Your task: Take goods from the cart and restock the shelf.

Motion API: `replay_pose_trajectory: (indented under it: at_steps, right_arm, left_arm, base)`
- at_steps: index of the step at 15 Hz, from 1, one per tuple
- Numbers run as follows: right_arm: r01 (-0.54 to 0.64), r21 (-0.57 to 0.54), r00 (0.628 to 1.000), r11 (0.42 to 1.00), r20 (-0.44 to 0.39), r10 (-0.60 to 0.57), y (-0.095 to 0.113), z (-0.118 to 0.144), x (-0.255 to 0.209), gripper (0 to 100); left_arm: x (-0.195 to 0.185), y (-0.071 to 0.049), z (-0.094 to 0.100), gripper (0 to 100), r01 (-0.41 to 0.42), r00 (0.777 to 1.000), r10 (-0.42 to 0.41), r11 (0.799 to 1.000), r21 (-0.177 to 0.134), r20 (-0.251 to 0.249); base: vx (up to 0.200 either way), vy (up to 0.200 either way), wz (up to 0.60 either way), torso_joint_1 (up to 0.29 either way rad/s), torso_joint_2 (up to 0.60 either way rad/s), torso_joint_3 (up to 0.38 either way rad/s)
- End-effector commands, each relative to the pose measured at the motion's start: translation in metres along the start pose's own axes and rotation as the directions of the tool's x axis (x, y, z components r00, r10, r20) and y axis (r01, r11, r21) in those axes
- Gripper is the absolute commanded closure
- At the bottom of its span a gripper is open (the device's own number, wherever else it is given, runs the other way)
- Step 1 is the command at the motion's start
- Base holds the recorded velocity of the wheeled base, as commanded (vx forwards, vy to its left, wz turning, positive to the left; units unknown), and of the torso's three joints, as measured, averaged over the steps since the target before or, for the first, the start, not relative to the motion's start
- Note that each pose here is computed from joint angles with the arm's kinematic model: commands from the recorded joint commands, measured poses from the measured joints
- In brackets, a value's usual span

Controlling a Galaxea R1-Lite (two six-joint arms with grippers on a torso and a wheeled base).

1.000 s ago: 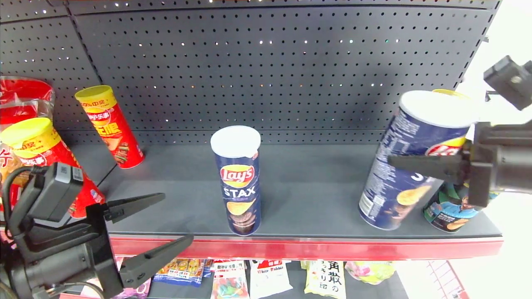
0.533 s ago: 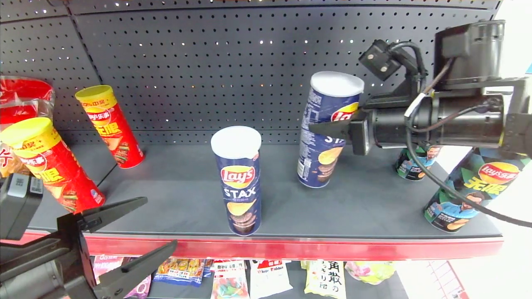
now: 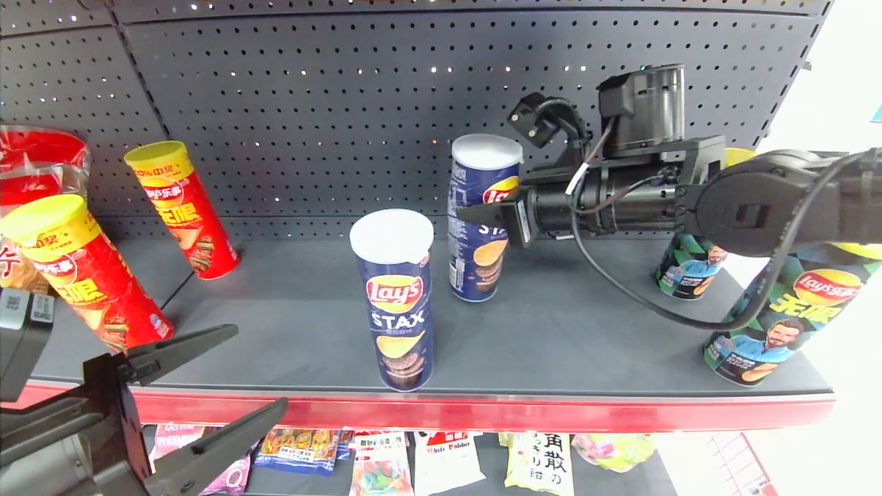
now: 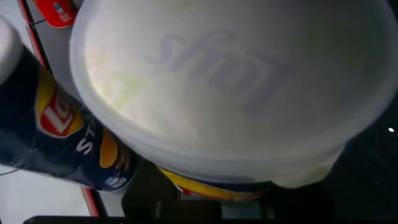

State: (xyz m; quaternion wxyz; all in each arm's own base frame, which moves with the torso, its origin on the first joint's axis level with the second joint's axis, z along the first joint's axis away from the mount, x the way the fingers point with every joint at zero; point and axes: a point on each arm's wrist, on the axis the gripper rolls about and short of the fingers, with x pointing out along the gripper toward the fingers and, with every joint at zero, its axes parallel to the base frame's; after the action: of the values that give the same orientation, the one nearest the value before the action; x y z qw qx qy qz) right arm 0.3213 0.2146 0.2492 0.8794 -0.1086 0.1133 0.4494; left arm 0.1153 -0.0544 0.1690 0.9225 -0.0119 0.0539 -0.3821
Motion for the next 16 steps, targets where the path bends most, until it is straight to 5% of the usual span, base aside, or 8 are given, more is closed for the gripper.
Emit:
replay_pose_trajectory:
  at_steps: [1, 16]
  right_arm:
    - [-0.015, 0.002, 1.0, 1.0, -0.019, 0.015, -0.001, -0.008, 0.022, 100]
    - [-0.048, -0.015, 0.999, 0.999, -0.001, 0.048, 0.008, -0.004, 0.05, 100]
  left_arm:
    - [-0.001, 0.0, 0.001, 0, -0.002, 1.0, 0.002, 1.0, 0.003, 0.006]
    - [-0.013, -0.006, -0.001, 0, -0.004, 1.0, 0.004, 1.0, -0.002, -0.008]
  base:
    - [0.0, 0.0, 0.0, 0.0, 0.0, 0.0]
    - [0.0, 0.0, 0.0, 0.0, 0.0, 0.0]
